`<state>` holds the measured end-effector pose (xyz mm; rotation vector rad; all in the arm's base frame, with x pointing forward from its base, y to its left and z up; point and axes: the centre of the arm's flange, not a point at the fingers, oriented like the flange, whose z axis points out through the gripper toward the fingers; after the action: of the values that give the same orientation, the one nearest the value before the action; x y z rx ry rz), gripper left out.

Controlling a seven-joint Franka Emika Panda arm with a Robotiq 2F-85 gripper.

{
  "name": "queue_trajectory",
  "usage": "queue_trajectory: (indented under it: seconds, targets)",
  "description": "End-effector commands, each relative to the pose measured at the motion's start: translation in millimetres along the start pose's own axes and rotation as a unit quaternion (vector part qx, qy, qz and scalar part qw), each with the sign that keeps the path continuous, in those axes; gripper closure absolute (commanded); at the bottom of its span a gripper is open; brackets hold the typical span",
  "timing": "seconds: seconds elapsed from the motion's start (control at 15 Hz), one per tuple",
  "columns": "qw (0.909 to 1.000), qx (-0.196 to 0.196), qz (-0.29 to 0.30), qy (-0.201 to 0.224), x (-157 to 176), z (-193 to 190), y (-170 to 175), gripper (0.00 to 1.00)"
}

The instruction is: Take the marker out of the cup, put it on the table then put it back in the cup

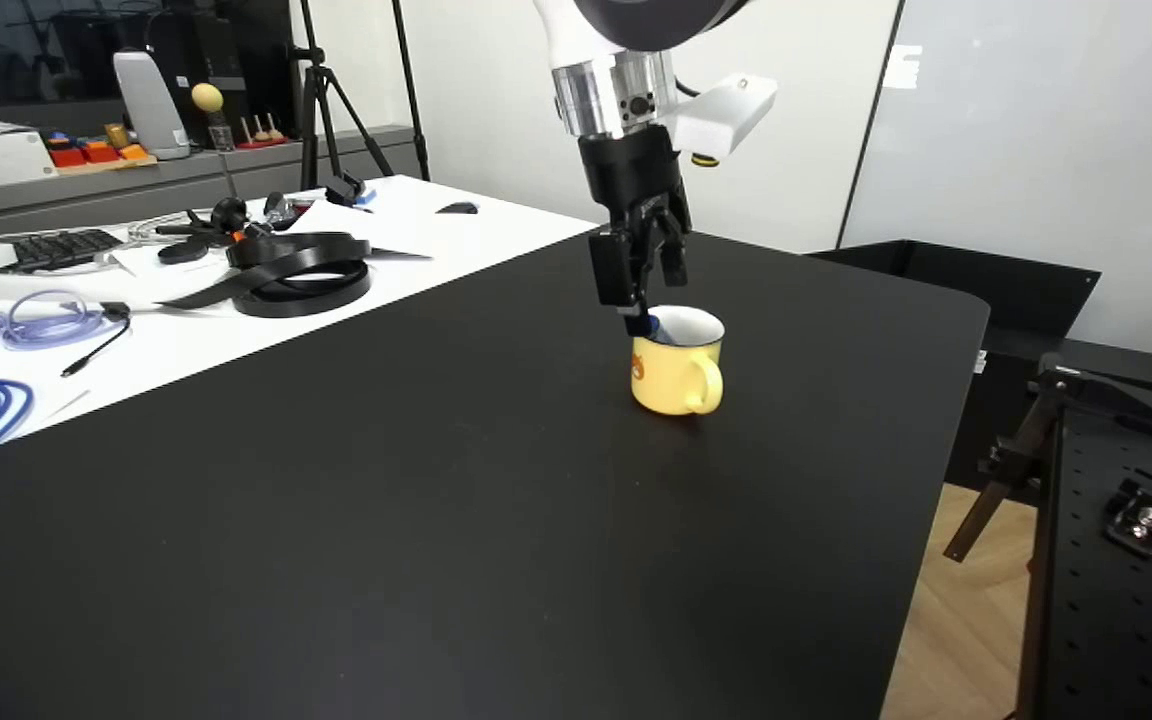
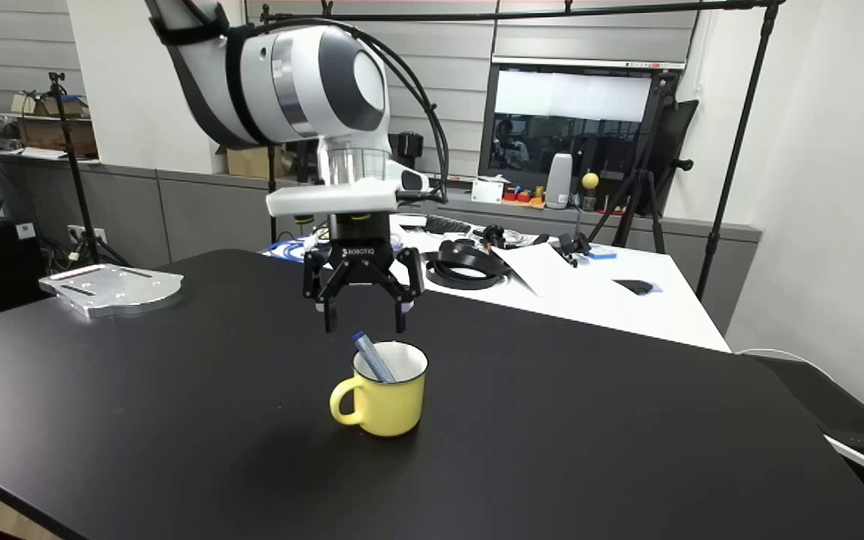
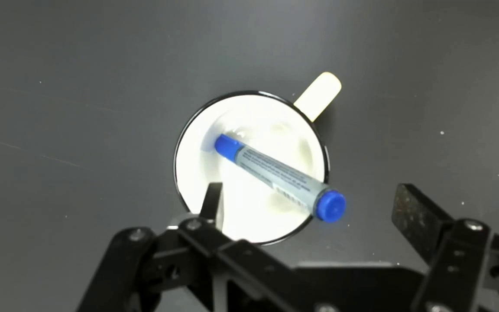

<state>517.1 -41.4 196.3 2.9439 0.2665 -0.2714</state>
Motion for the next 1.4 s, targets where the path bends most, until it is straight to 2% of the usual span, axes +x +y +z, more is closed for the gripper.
queue_trajectory:
  seconds: [0.0, 0.13, 0.2, 0.33, 0.6, 0.87, 0.93, 1.0, 1.07, 1.33]
  targets:
    - [0.9997, -0.014, -0.010, -0.017, -8.3, -3.5, 6.5, 0.00]
    - [0.9994, -0.022, -0.014, -0.023, -10.4, -0.4, 9.5, 0.03]
    - [0.9994, -0.021, -0.014, -0.025, -10.4, 1.3, 10.6, 0.26]
    - [0.9992, -0.026, -0.015, -0.026, -9.2, 4.0, 10.8, 0.31]
    - [0.9984, -0.036, -0.033, -0.029, -5.0, 7.5, 4.7, 0.62]
    - [0.9969, -0.045, -0.056, -0.031, -2.3, 8.6, -3.7, 0.88]
    - [0.9967, -0.046, -0.060, -0.031, -2.6, 7.8, -6.5, 0.65]
    - [0.9963, -0.046, -0.066, -0.031, -3.3, 6.4, -8.7, 0.49]
    - [0.9958, -0.049, -0.072, -0.030, -4.2, 4.6, -10.8, 0.49]
    - [0.9942, -0.058, -0.086, -0.028, -5.0, 0.0, -13.2, 0.23]
